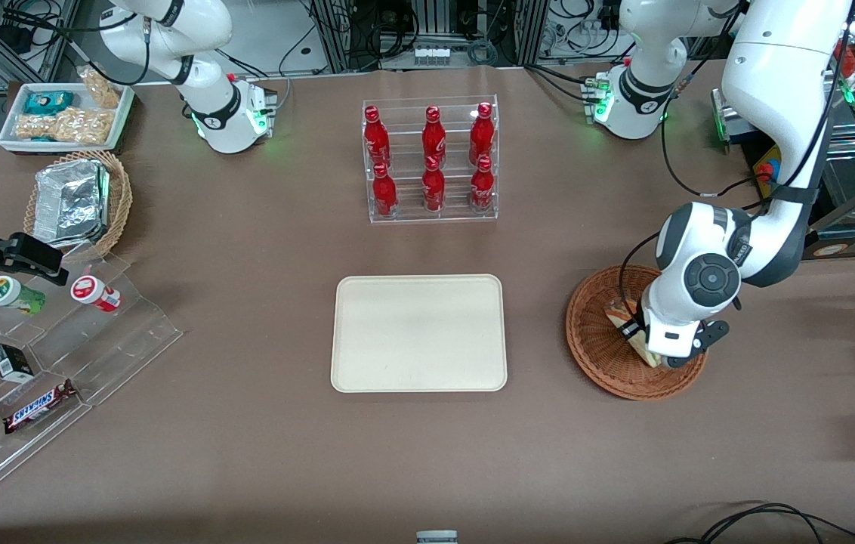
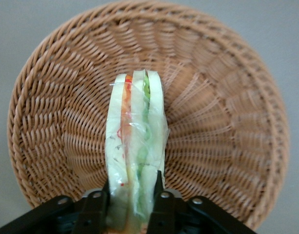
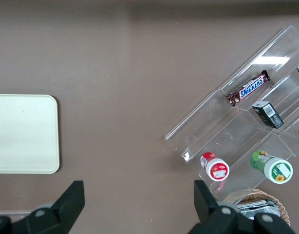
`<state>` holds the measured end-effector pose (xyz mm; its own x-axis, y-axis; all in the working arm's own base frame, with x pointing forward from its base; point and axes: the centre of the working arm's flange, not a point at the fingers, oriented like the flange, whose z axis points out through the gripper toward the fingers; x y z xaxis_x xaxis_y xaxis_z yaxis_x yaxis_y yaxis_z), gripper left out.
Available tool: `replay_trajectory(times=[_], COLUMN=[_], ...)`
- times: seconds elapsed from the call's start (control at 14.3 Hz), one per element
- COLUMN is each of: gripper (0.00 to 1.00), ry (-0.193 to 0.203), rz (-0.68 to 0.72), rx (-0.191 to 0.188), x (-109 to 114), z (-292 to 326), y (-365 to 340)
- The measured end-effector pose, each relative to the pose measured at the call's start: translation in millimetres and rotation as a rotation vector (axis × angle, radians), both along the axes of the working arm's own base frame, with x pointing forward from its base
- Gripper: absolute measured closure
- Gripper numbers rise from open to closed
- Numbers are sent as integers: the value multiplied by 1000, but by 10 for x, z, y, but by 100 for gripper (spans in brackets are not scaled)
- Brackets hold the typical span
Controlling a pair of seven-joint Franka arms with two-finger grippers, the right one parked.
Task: Place sandwich from basket to tray
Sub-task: 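Close the left gripper on the sandwich and lift it, then carry the sandwich with the left gripper over the cream tray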
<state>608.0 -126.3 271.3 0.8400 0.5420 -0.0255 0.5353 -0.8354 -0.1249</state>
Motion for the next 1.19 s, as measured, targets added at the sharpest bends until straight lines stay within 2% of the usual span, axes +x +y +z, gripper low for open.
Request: replay_trajectory(times=[0.21, 0.35, 0.56, 0.91, 1.05, 1.19], gripper=[85, 85, 86, 86, 86, 86], ry=[-13, -12, -12, 10, 19, 19], rz=[-21, -72, -209, -510, -589, -641], rx=[-4, -15, -53, -125, -168, -190], x=[79, 23, -281, -1024, -1209, -1240], z=[186, 389, 689, 692, 590, 391], y=[-70, -354, -1169, -2724, -3308, -3718])
